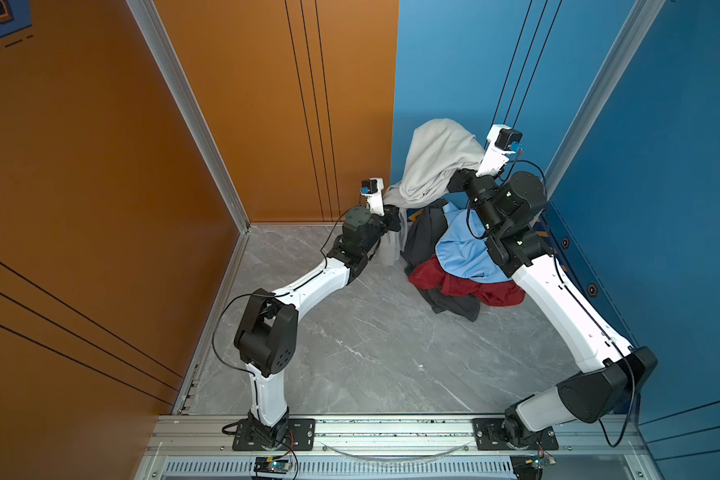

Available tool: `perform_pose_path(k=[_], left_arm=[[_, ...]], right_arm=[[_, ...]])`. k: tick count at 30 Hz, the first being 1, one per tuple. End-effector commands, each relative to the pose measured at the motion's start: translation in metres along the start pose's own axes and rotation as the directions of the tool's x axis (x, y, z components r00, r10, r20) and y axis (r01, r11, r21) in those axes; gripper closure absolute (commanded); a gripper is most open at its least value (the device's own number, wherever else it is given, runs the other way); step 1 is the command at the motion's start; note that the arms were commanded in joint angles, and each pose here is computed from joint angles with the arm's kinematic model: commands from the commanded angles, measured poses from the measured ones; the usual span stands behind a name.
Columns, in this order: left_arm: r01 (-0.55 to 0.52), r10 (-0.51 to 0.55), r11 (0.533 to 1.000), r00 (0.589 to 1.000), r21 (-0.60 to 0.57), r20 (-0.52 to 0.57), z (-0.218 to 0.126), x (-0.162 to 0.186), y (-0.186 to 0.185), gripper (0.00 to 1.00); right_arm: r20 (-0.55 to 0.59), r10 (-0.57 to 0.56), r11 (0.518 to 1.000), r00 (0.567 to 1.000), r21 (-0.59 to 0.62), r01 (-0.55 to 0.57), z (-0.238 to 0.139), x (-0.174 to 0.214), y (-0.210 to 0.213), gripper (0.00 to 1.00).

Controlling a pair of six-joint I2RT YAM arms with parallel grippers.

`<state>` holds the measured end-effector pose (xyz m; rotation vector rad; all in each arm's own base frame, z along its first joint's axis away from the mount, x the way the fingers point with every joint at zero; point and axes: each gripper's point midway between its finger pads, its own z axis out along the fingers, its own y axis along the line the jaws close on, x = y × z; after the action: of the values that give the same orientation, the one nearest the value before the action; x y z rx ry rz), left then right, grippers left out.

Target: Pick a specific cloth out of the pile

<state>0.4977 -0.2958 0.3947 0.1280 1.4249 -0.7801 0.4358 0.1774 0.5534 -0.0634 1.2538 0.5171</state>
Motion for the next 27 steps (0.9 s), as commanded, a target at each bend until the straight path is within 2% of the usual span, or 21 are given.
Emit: perform_pose_path(k=[1,7,17,22,27], left_arm=[[0.011,-0.004,0.998,0.995,-0.066,0.100,-0.024,-0.060,0.018,1.00],[0.022,-0.012,0.989,0.998,-0.145,0.066,-0.054,-0.085,0.042,1.00],[0.005,-0.022,0.939,0.999,-0.343,-0.046,-0.136,-0.087,0.092,1.00],[-0.004,-0.038,0.873,0.996,-0.488,-0.076,-0.196,-0.090,0.128,1.00],[0.004,-0.061,0.787,0.996,-0.618,-0.071,-0.257,-0.100,0.153,1.00]], right_arm=[[-0.018,0.023,0.996,1.000,-0.081,-0.024,-0.001,0.005,0.018,1.00],[-0.134,0.003,0.987,0.991,-0.158,-0.025,0.007,0.055,0.052,1.00],[-0.264,-0.047,0.961,0.963,-0.277,-0.029,0.013,0.146,0.128,1.00],[-0.311,-0.015,0.934,0.950,-0.343,-0.098,0.011,0.189,0.188,1.00],[-0.313,0.043,0.906,0.949,-0.389,-0.170,0.015,0.203,0.245,1.00]])
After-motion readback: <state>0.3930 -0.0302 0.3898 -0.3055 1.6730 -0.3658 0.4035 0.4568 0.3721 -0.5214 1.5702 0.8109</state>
